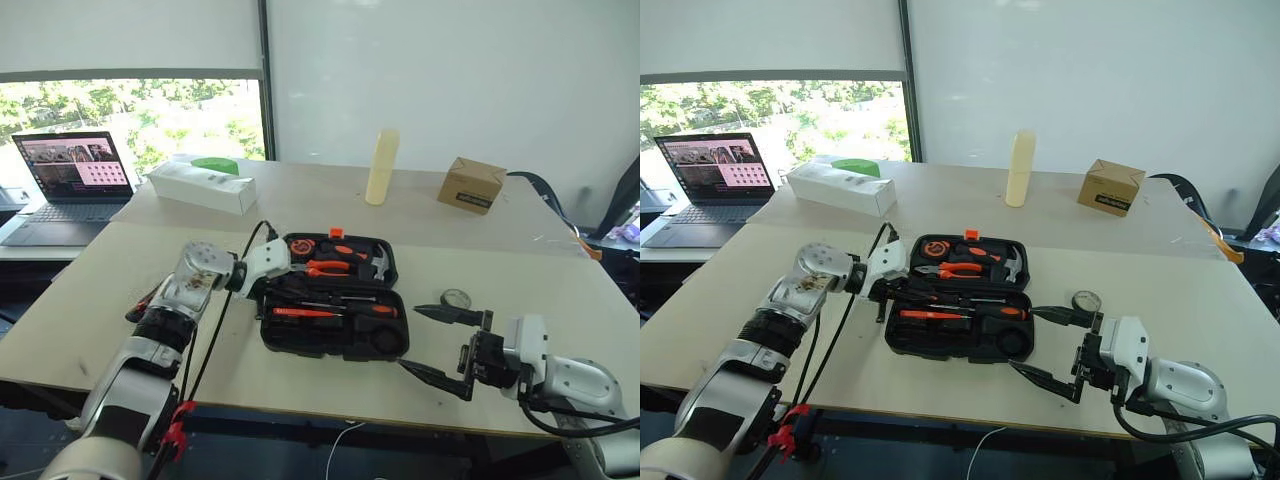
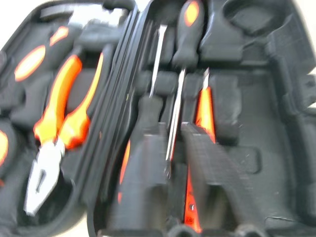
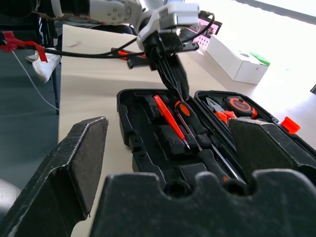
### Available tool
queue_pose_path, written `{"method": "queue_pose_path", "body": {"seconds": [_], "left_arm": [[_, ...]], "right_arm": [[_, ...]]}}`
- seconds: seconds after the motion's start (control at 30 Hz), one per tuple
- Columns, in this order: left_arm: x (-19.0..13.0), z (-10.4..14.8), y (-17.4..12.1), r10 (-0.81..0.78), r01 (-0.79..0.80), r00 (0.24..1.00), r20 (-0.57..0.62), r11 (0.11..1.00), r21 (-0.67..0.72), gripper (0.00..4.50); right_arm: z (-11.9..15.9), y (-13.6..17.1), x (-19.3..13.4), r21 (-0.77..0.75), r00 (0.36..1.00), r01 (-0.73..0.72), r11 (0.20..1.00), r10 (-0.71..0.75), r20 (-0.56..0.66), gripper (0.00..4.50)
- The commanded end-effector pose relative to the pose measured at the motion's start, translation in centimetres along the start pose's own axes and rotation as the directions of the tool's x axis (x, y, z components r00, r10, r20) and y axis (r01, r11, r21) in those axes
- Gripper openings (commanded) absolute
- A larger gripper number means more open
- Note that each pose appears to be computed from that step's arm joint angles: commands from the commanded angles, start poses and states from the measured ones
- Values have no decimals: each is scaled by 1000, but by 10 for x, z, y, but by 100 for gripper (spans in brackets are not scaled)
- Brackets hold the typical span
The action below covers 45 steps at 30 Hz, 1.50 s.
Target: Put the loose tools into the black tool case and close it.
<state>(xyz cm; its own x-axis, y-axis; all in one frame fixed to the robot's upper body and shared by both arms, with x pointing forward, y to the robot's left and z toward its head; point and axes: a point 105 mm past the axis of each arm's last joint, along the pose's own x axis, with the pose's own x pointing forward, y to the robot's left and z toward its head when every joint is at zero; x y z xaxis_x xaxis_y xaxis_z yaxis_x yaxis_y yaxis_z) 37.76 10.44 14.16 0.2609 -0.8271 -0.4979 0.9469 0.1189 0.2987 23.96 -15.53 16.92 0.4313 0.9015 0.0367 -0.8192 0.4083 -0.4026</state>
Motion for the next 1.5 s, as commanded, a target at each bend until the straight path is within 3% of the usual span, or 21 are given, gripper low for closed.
{"method": "queue_pose_path", "body": {"seconds": [0.03, 0.5, 0.83, 1.13, 1.3, 1.5], "left_arm": [[4, 3, -4, -16, 16, 1000, 0, 999, 49, 9], [13, -15, -21, -64, 65, 996, -65, 998, 18, 9], [16, -30, -29, -68, 57, 991, -117, 994, -95, 9], [0, 0, -20, -44, 47, 997, 63, 998, -48, 9], [-5, -1, -6, 51, -49, 995, 85, 998, -31, 9], [3, -7, -12, 33, -29, 995, 89, 999, -44, 9]], "right_arm": [[6, -1, 0, -18, 1000, 6, 1000, -6, 18, 450], [6, 0, 0, -17, 1000, 12, 1000, -12, 20, 450], [5, 0, 2, -12, 1000, 19, 1000, -19, 25, 450], [4, 0, 1, -7, 1000, 21, 1000, -21, 24, 450], [3, 0, 2, -2, 1000, 20, 1000, -20, 23, 450], [2, -1, 3, 1, 1000, 16, 1000, -16, 25, 450]]}}
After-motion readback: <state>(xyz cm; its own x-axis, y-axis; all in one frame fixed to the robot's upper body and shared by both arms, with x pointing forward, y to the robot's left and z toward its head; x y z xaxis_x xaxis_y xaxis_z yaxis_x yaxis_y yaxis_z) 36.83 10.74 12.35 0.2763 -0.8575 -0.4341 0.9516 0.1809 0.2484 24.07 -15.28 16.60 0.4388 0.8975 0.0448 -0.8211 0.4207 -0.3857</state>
